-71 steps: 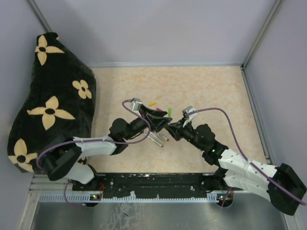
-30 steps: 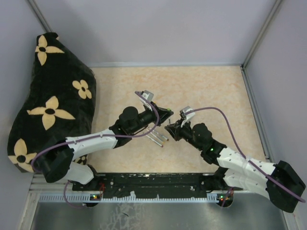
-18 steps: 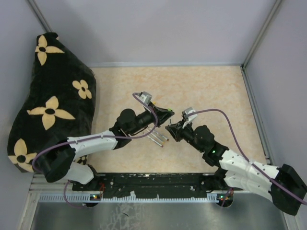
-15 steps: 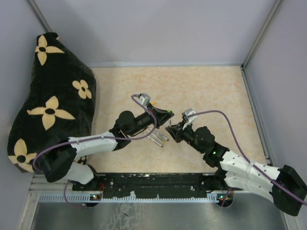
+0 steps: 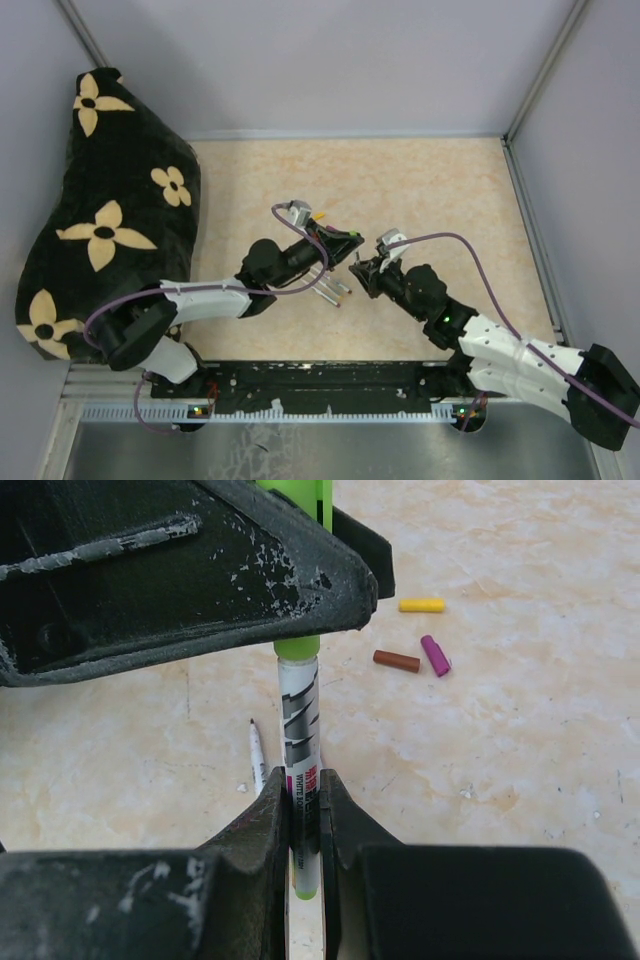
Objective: Insert the pens into the pen caps
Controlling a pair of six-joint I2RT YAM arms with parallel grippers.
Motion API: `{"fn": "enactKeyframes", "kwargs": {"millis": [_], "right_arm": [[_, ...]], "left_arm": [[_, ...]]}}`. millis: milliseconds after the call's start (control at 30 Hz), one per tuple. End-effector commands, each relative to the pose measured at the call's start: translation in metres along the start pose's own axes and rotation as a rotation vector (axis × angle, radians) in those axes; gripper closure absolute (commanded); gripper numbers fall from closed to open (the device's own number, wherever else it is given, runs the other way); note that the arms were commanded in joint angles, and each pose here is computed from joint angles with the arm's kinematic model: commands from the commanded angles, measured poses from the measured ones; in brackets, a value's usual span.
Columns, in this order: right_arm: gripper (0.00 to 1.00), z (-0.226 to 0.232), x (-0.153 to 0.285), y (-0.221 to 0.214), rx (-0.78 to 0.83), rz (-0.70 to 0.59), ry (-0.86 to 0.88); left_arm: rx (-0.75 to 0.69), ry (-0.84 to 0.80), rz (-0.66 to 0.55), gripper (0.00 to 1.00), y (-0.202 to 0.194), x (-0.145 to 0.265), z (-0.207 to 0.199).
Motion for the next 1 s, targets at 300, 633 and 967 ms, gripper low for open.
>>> {"fn": "enactKeyframes", "kwargs": {"millis": [300, 633, 967], "right_arm": [[1.0, 0.037, 0.016, 0.17, -0.014, -0.574, 0.046], [1.0, 0.05, 0.019, 0.198, 0.009, -0.625, 0.079], [1.0, 0.059, 0.016, 0.211, 0.029, -0.629, 0.104]], "left_arm": [[0.121, -0.059, 0.292, 1.0, -0.087, 0.022, -0.02], [0.148, -0.066, 0.323, 1.0, -0.104, 0.025, -0.027], [0.164, -0.072, 0.339, 1.0, -0.117, 0.025, -0.034]]}}
Point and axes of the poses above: each gripper's point midway between its finger pads, its own x axis back along the fingers, its own z axis along the line the jaws close on, y = z × x, the point moved 4 cm from there along x, back along the fingers, and after that the axes turned 11 degrees about -x, right-handed, at the moved point
